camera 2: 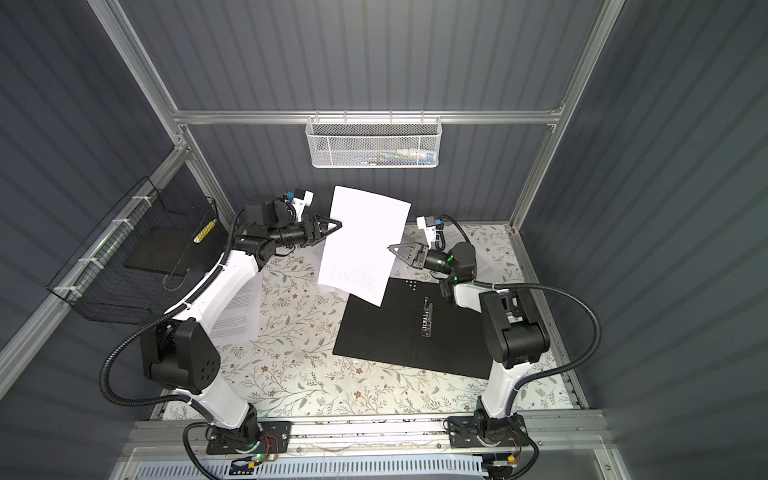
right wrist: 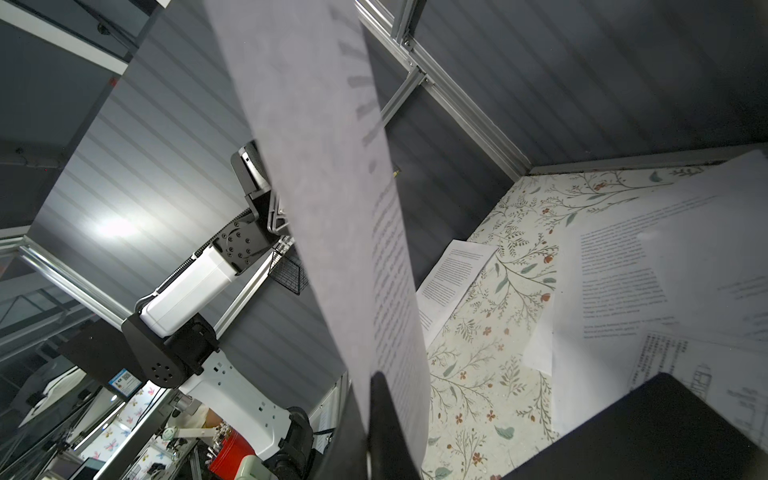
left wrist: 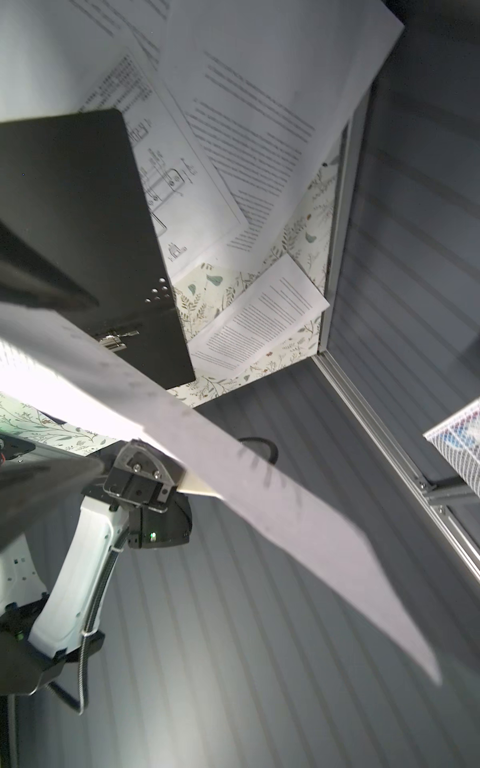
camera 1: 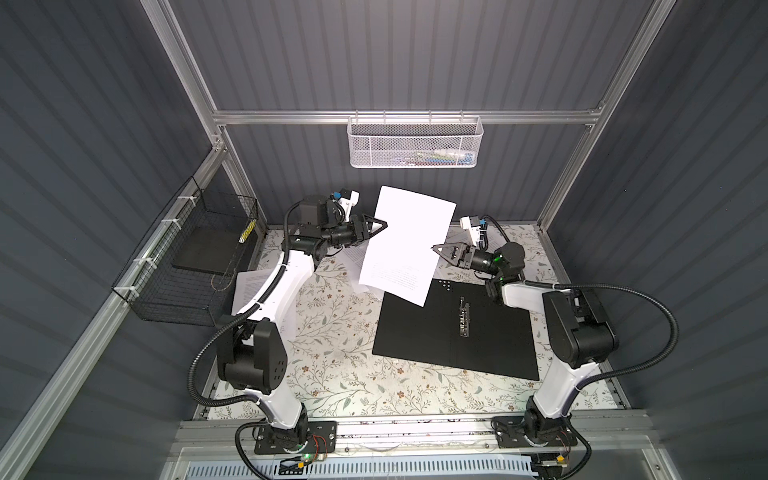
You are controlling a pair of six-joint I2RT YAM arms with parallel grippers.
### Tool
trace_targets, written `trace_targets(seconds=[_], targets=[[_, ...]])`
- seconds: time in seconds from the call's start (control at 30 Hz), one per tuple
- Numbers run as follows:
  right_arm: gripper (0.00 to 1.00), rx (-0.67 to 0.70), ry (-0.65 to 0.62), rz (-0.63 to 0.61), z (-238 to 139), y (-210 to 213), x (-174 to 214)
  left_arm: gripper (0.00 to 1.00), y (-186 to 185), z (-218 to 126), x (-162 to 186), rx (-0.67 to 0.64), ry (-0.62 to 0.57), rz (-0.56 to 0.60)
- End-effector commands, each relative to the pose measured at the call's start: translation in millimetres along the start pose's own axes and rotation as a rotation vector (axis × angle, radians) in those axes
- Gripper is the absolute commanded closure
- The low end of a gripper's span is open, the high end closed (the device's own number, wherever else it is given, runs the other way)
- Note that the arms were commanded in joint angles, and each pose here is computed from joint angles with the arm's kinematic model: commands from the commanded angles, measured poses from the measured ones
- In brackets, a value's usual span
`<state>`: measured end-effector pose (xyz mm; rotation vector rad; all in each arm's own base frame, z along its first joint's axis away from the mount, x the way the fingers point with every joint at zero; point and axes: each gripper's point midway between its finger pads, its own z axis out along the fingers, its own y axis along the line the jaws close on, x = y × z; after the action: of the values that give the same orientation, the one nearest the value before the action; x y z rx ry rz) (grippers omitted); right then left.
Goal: Put the files into the folder
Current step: 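Grasp the raised paper with the right gripper while the left gripper releases it, then lower the paper onto the folder with the right gripper while the left holds the cover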
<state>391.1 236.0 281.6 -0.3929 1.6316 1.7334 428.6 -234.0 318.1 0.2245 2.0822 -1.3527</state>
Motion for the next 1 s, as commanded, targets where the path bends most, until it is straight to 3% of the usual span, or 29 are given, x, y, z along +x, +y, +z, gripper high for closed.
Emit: trace_targets(seconds=[0.0,0.1,0.2,0.4,0.5,0.73,0.97], targets=[[1.00,0.047,-0.069,-0.019,-18,18,-23,0.17,27,-13,24,-0.175,0.019,0.015],[1.00,0.103,-0.091,0.055,-35,18,-29,0.10,42,-11,53,-0.340,0.062,0.064],[1.00,0.159,-0.139,0.122,-57,16,-33,0.08,52,7,96,-0.507,0.156,0.161],[1.00,0.458,-0.205,0.130,-109,16,-25,0.08,47,78,191,-0.564,0.385,0.323],[1.00,0.521,-0.235,0.118,-127,30,-24,0.08,43,112,222,-0.600,0.464,0.411],[1.00,0.681,-0.304,0.117,-167,47,-19,0.08,59,146,261,-0.636,0.539,0.465],[1.00,0.686,-0.294,0.119,-170,52,-11,0.06,96,144,264,-0.804,0.533,0.475]])
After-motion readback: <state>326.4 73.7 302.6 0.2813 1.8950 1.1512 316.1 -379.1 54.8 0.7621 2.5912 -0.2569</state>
